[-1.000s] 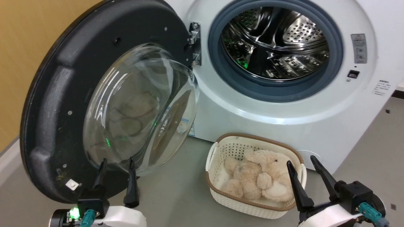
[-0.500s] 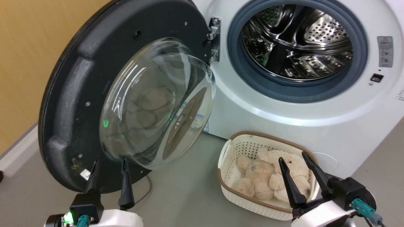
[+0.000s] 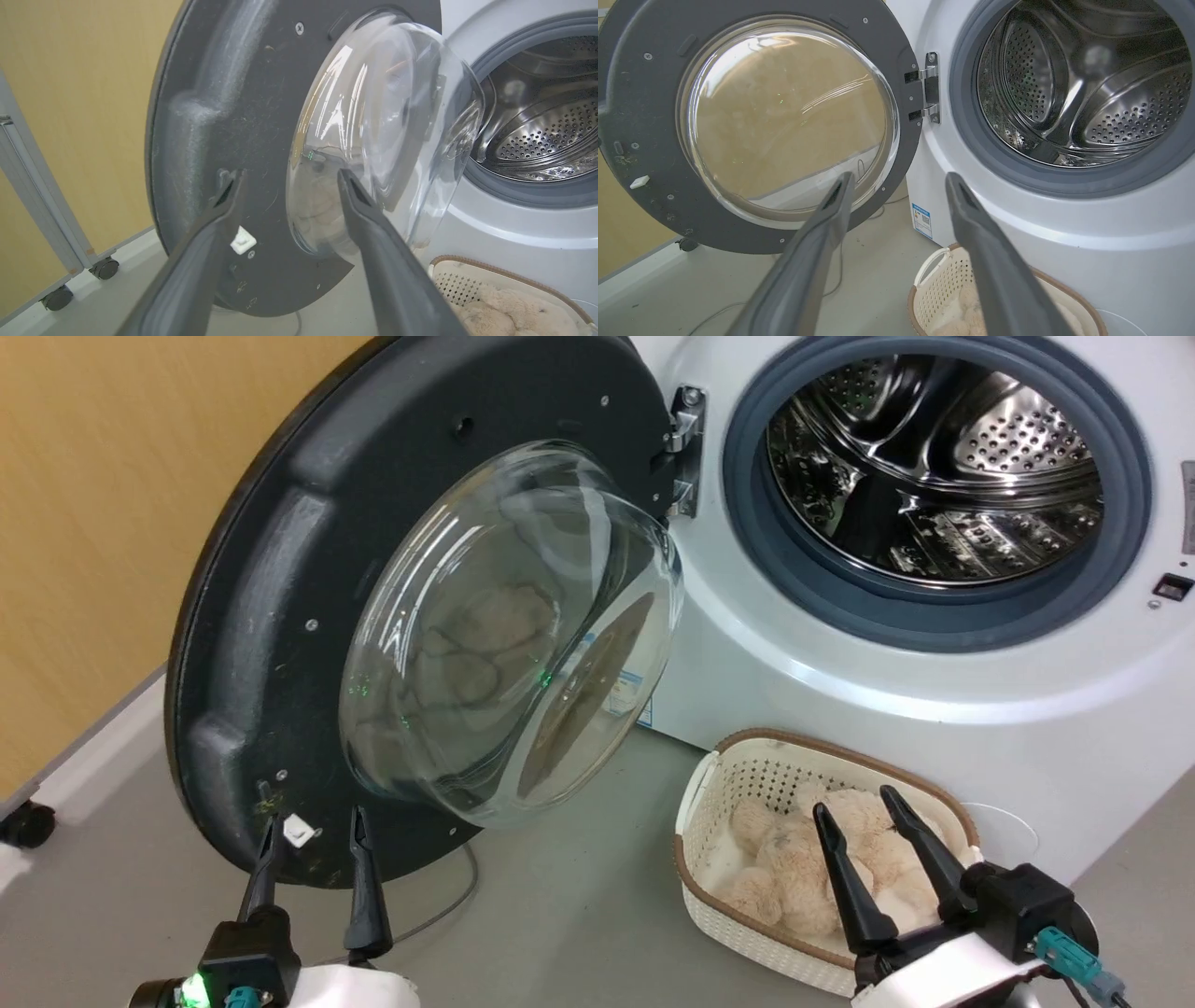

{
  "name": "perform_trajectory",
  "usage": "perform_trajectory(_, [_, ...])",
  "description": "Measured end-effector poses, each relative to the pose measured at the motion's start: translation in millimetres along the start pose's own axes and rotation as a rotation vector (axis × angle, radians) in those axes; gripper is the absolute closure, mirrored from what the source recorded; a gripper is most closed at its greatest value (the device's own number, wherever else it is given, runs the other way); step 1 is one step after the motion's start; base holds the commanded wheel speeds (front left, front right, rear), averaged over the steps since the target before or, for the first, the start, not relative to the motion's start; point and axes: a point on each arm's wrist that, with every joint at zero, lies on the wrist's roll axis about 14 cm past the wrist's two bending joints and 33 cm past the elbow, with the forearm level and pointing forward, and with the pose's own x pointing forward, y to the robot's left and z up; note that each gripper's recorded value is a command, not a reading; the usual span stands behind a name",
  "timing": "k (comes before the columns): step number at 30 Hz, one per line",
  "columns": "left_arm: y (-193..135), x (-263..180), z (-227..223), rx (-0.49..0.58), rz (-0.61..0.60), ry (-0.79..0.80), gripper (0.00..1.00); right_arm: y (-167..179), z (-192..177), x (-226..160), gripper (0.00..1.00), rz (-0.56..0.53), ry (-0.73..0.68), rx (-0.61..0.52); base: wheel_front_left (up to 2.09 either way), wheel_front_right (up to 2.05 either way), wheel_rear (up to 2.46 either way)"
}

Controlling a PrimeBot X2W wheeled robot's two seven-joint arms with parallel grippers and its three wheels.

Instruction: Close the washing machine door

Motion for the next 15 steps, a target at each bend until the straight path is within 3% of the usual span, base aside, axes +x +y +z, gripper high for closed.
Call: perform_trajectory(15, [23.6, -11.8, 3.5, 0.003, 0.083, -0.021, 0.00, 22.5, -4.9, 12.0, 0.00, 0.075, -0.009, 0.034, 0.00, 0.00, 0.00])
